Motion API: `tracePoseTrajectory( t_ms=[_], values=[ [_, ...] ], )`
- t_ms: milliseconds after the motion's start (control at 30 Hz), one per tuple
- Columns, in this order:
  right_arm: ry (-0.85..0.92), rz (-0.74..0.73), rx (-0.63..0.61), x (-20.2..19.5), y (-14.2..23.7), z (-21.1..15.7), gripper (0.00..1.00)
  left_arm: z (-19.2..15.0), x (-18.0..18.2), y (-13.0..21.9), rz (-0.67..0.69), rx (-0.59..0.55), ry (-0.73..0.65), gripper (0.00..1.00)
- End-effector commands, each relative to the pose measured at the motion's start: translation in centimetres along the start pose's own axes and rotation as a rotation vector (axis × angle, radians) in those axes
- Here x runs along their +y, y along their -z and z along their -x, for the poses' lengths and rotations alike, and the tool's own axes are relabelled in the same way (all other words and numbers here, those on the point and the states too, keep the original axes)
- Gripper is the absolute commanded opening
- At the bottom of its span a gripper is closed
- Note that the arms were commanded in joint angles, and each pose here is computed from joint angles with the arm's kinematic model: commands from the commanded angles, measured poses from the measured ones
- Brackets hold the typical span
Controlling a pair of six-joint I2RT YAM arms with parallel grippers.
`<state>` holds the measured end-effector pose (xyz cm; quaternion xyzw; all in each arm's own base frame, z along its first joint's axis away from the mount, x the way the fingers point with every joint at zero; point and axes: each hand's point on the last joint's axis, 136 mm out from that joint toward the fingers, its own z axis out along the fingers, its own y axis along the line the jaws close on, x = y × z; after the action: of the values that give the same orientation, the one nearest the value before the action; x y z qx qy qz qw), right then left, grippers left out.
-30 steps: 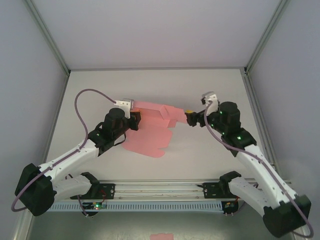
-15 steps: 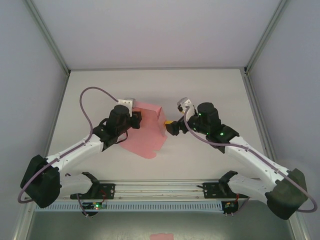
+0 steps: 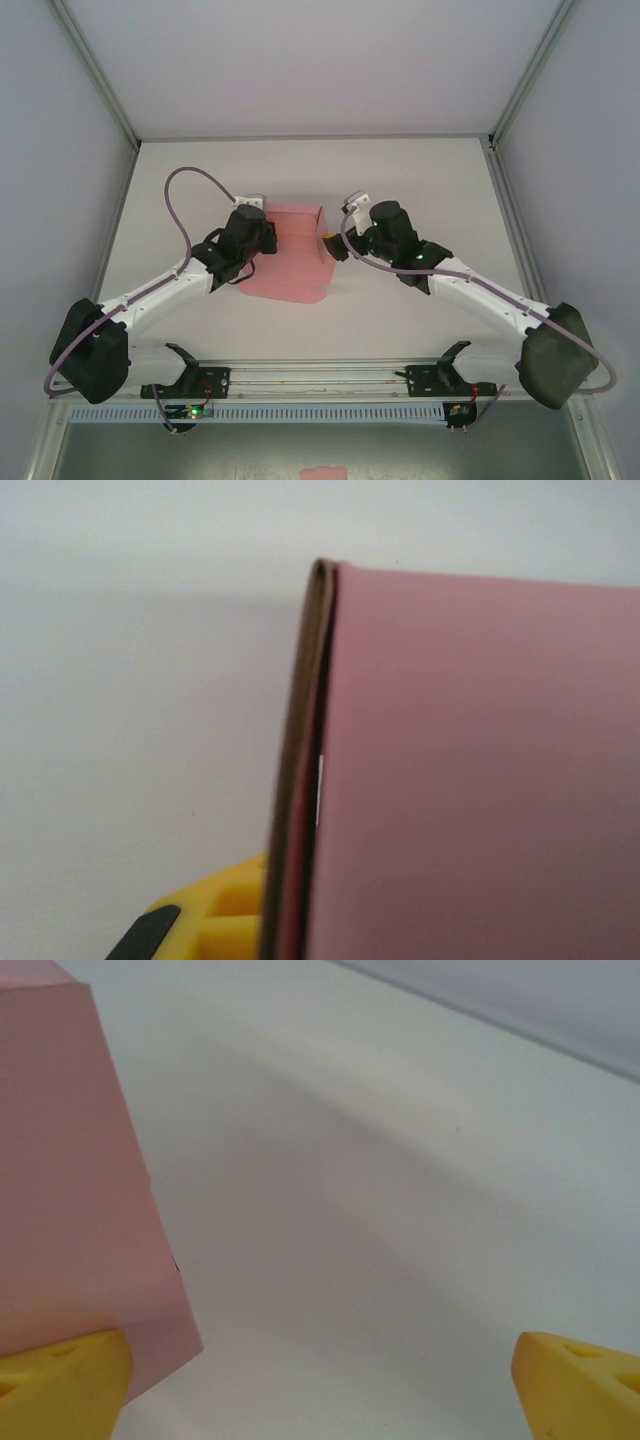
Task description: Assemble paper box
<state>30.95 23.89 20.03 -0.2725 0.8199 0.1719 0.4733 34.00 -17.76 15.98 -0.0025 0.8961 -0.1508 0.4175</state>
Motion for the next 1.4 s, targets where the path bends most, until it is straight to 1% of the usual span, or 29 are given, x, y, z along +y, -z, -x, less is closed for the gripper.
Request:
tracePoseTrajectory(
  t_ms=[0,100,167,300,400,500,633,733,867,967,1033,1067,1167,1200,1233,1267,1300,1333,1367],
  values=[
    [0.019,0.17,-0.092,2.8,2.5,2.3,0.93,0.9,-0.5,0.3,0.004,-0.025,0.006,0.0],
    [-0.011,0.325,-0.101,4.7,3.9,2.6,0.88,0.9,-1.2,0.3,-0.037,-0.028,0.002,0.0],
    [-0.019,0.384,-0.111,5.3,4.6,2.9,0.86,0.9,-1.5,0.3,-0.054,-0.027,-0.005,0.0],
    [-0.004,0.404,-0.085,5.5,4.4,2.8,0.8,1.3,-3.0,1.0,-0.143,-0.039,-0.024,0.0],
    [0.0,0.422,-0.06,5.7,3.6,2.6,0.79,1.6,-3.9,1.5,-0.195,-0.05,-0.027,0.0],
    [0.012,0.452,-0.029,6.0,2.6,2.2,0.79,1.8,-4.2,1.9,-0.209,-0.05,-0.025,0.0],
    [0.007,0.41,-0.015,5.4,1.1,2.4,0.79,1.9,-4.7,2.2,-0.238,-0.045,-0.025,0.0],
    [0.038,0.395,-0.008,5.8,0.2,2.5,0.79,1.9,-4.8,2.3,-0.24,-0.042,-0.016,0.0],
    [0.093,0.284,0.029,5.4,-1.5,2.0,0.78,2.3,-5.1,2.3,-0.25,-0.044,-0.009,0.0],
    [0.067,0.225,0.053,4.6,-2.5,1.8,0.75,2.5,-5.4,2.6,-0.259,-0.045,-0.007,0.0],
    [0.054,0.136,0.062,3.3,-3.0,1.7,0.72,2.7,-5.3,2.7,-0.252,-0.049,-0.006,0.0],
    [0.052,0.073,0.066,2.5,-3.1,1.6,0.7,2.7,-5.0,2.7,-0.239,-0.049,0.0,0.0],
    [0.036,-0.14,0.074,-0.4,-3.0,1.5,0.52,2.9,-4.5,3.0,-0.211,-0.054,0.012,0.0],
    [0.027,-0.2,0.075,-1.3,-2.7,1.5,0.4,2.9,-4.5,3.0,-0.207,-0.058,0.011,0.0],
    [0.028,-0.224,0.084,-1.7,-2.7,1.3,0.32,2.9,-4.4,3.1,-0.202,-0.061,0.017,0.0],
    [0.029,-0.243,0.09,-2.0,-2.6,1.2,0.3,2.9,-4.6,3.2,-0.213,-0.06,0.014,0.0],
    [0.027,-0.252,0.092,-2.2,-2.7,1.1,0.25,2.9,-4.6,3.2,-0.215,-0.059,0.017,0.0],
    [0.028,-0.241,0.096,-2.1,-2.9,1.0,0.22,2.9,-4.7,3.2,-0.223,-0.059,0.018,0.0],
    [0.033,-0.21,0.103,-1.6,-3.2,0.9,0.22,2.9,-5.0,3.2,-0.238,-0.058,0.014,0.0]
  ],
)
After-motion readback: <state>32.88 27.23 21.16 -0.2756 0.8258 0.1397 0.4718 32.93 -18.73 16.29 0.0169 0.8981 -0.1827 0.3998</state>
